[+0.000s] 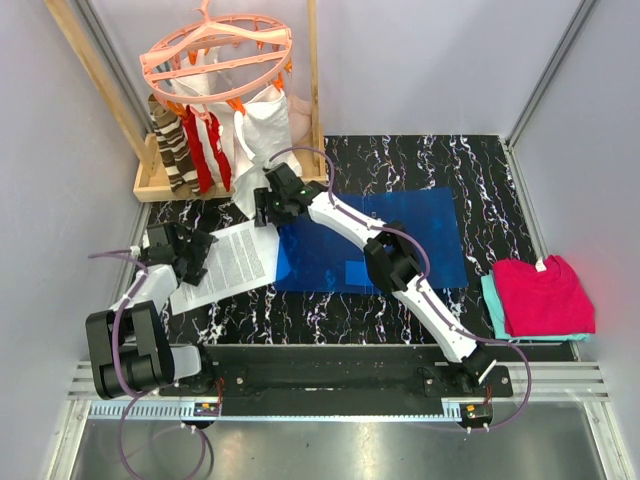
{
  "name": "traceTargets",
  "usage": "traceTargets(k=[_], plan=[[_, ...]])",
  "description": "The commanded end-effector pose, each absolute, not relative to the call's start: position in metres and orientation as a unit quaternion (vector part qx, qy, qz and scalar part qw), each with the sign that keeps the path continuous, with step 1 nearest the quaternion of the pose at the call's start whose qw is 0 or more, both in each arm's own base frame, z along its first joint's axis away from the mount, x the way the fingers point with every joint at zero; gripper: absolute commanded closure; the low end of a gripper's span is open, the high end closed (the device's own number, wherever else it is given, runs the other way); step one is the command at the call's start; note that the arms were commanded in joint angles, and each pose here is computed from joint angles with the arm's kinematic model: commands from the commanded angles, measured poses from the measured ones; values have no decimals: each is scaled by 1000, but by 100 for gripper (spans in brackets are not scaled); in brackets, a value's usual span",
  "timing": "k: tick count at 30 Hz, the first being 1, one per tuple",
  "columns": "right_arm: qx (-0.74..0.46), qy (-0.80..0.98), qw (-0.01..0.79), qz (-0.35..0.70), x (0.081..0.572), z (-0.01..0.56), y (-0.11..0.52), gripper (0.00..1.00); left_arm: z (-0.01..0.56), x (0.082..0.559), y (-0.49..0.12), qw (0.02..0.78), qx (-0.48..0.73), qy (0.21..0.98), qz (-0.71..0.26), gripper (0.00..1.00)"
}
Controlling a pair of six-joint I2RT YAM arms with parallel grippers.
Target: Put the files into the folder
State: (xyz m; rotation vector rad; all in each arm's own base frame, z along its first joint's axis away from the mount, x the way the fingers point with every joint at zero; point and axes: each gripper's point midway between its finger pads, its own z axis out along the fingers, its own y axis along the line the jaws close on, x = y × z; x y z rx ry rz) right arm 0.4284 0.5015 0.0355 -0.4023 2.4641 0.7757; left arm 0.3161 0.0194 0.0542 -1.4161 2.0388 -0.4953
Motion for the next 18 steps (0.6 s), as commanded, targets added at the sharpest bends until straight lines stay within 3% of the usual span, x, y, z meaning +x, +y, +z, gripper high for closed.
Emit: traceTargets(k=[1, 9, 11, 18], plan=[[-154, 919, 237, 276, 414, 15, 506, 32, 63, 320, 29, 325, -539, 757, -174, 6], [-173, 913, 259, 263, 410, 29, 508, 37, 48, 312, 28, 305, -555, 757, -160, 6], [-180, 913, 262, 254, 406, 29, 508, 42, 46, 312, 28, 303, -557, 756, -159, 6], [-205, 907, 319, 182, 411, 42, 495, 49, 44, 310, 27, 301, -557, 758, -156, 6]])
